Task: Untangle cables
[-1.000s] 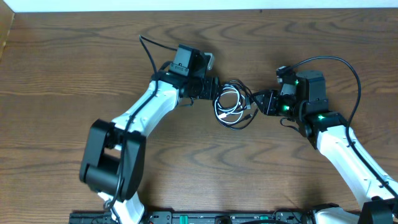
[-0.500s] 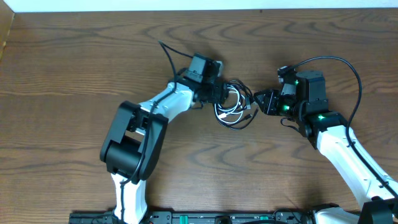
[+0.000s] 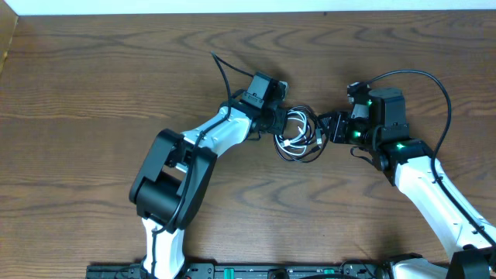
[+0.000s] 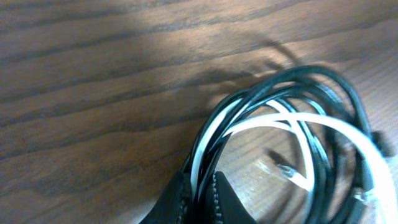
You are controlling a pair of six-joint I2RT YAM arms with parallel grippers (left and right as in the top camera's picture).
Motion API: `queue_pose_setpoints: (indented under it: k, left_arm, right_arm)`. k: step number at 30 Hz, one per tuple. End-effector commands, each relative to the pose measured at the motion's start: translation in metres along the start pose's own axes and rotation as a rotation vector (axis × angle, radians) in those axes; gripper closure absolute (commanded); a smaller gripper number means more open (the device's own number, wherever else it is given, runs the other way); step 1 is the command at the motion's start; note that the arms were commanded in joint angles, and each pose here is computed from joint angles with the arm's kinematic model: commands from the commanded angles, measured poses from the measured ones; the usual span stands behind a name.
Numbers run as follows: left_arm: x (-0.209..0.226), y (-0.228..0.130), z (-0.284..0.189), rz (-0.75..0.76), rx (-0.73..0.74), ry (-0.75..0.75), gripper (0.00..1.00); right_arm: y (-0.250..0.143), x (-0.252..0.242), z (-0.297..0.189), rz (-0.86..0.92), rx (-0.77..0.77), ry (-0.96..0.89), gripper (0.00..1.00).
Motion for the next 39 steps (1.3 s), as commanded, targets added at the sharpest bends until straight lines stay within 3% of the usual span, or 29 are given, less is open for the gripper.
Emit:
queue_pose_setpoints:
  k: [1, 7, 14, 21, 27, 28, 32, 39]
  left_arm:
    - [-0.022, 0.025, -0.049, 0.019, -0.097, -0.074, 0.93]
    - [-0.059, 0.037, -0.116, 0.062, -0.166, -0.229, 0.93]
    - [-0.060, 0.027, -0.132, 0.051, -0.137, -0.218, 0.94]
    - [-0.072, 0.016, -0.134, 0.057, -0.068, -0.311, 0.93]
    - [-0.097, 0.010, -0.145, 0.101, -0.020, -0.487, 0.93]
    - [-0.101, 0.009, -0.148, 0.112, -0.013, -0.523, 0.92]
    - [-0.116, 0.006, -0.157, 0.150, 0.010, -0.631, 0.93]
    - [-0.132, -0.005, -0.172, 0.192, 0.080, -0.783, 0.93]
  right_arm:
    - [-0.002, -0.017, -0.001, -0.054, 0.006, -0.116, 0.63]
    - [-0.002, -0.021, -0.002, -0.098, 0.008, -0.140, 0.63]
    - [0.010, -0.016, -0.002, -0.149, -0.044, -0.116, 0.64]
    - [0.019, 0.029, -0.004, -0.258, -0.096, 0.188, 0.64]
    - [0.017, 0.039, -0.006, -0.262, -0.090, 0.263, 0.61]
    - [0.017, 0.039, -0.006, -0.262, -0.091, 0.258, 0.52]
    - [0.019, 0.027, -0.004, -0.257, -0.096, 0.171, 0.40]
    - [0.026, -0.027, -0.005, -0.192, -0.114, -0.208, 0.36]
Point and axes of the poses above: each gripper's point midway between its finger pads, its own z axis out along the fingers, its own x axis along the line the jaws close on, y = z × x, the point moved 3 cm from there along -z, back along the fingers, and after that the axes turned 14 degrees about -z, right-handed, at the moved point
